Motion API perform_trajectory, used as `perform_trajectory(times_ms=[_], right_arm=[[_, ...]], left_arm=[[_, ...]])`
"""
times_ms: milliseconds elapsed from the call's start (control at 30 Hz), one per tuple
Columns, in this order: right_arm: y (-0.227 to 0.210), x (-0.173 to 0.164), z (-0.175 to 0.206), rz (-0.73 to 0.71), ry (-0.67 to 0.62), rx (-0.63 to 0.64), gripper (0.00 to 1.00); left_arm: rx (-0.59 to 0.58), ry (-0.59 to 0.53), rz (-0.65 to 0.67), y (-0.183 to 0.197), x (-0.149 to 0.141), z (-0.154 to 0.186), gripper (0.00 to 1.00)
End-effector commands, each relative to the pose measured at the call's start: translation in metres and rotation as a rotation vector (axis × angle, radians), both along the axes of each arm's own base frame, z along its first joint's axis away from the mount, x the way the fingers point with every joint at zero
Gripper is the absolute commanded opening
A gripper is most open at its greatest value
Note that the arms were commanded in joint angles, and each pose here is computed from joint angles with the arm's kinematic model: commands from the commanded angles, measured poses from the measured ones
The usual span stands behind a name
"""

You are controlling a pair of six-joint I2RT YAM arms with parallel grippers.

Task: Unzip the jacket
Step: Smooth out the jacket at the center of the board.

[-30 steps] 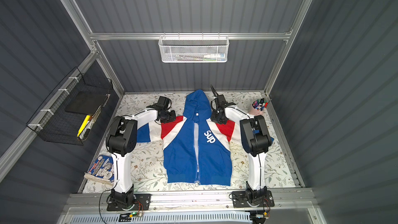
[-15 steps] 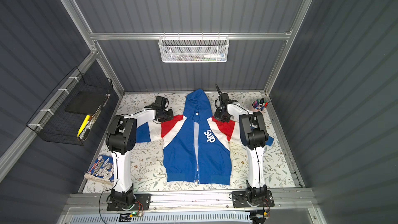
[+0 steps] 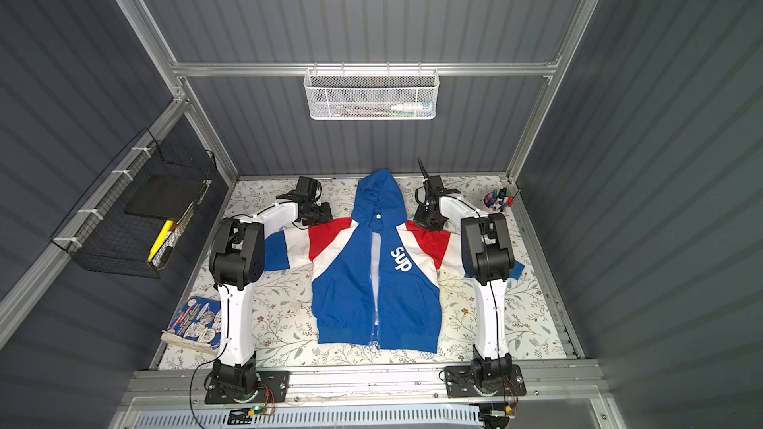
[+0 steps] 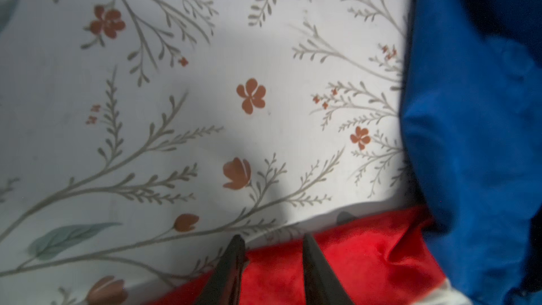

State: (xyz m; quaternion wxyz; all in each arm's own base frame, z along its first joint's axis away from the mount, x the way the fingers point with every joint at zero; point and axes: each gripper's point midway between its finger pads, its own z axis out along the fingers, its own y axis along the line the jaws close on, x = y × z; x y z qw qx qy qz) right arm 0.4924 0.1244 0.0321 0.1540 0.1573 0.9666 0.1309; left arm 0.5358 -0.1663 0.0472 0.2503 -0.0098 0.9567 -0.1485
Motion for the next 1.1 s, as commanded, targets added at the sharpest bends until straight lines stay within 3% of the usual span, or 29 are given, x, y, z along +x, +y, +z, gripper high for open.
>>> perform_trajectory(times_ms=[0, 100, 167, 267, 433, 500, 600, 633, 700, 767, 833, 900, 1067], right_arm=[[-0.004, 0.002, 0.063, 0.039, -0.134, -0.005, 0.38], [-0.010, -0.012, 0.096, 0.040, -0.231, -0.006, 0.55], [-0.015, -0.028, 0.106, 0.026, -0.268, -0.004, 0.62], [-0.019, -0.056, 0.117, 0.002, -0.296, 0.021, 0.62], [-0.020, -0.115, 0.106, -0.014, -0.263, 0.090, 0.58], [-0.033, -0.136, 0.105, -0.039, -0.290, 0.055, 0.58], [-0.061, -0.159, 0.113, -0.112, -0.371, -0.032, 0.64], [-0.071, -0.164, 0.117, -0.140, -0.404, -0.068, 0.69], [-0.092, -0.175, 0.123, -0.186, -0.470, -0.143, 0.77], [-0.111, -0.185, 0.127, -0.250, -0.510, -0.201, 0.91], [-0.128, -0.191, 0.131, -0.304, -0.534, -0.268, 0.99], [-0.143, -0.194, 0.136, -0.366, -0.558, -0.330, 0.99], [-0.158, -0.185, 0.150, -0.385, -0.681, -0.431, 0.99]], left_arm=[[-0.023, -0.109, -0.068, -0.005, 0.014, 0.063, 0.52], [-0.070, -0.201, -0.112, -0.011, 0.005, 0.111, 0.68], [-0.120, -0.237, -0.131, -0.016, -0.008, 0.129, 0.70], [-0.177, -0.262, -0.161, -0.024, -0.043, 0.142, 0.62], [-0.189, -0.222, -0.230, -0.059, -0.121, 0.120, 0.49], [-0.216, -0.230, -0.240, -0.065, -0.146, 0.115, 0.51], [-0.255, -0.277, -0.210, -0.053, -0.172, 0.119, 0.64], [-0.273, -0.297, -0.169, -0.047, -0.176, 0.124, 0.67], [-0.245, -0.378, -0.065, -0.023, -0.182, 0.137, 0.86], [-0.210, -0.475, 0.018, -0.001, -0.182, 0.156, 0.99], [-0.159, -0.561, 0.098, 0.021, -0.180, 0.173, 0.99], [-0.096, -0.632, 0.222, 0.047, -0.175, 0.189, 0.99], [0.024, -0.807, 0.232, 0.065, -0.166, 0.219, 0.99]])
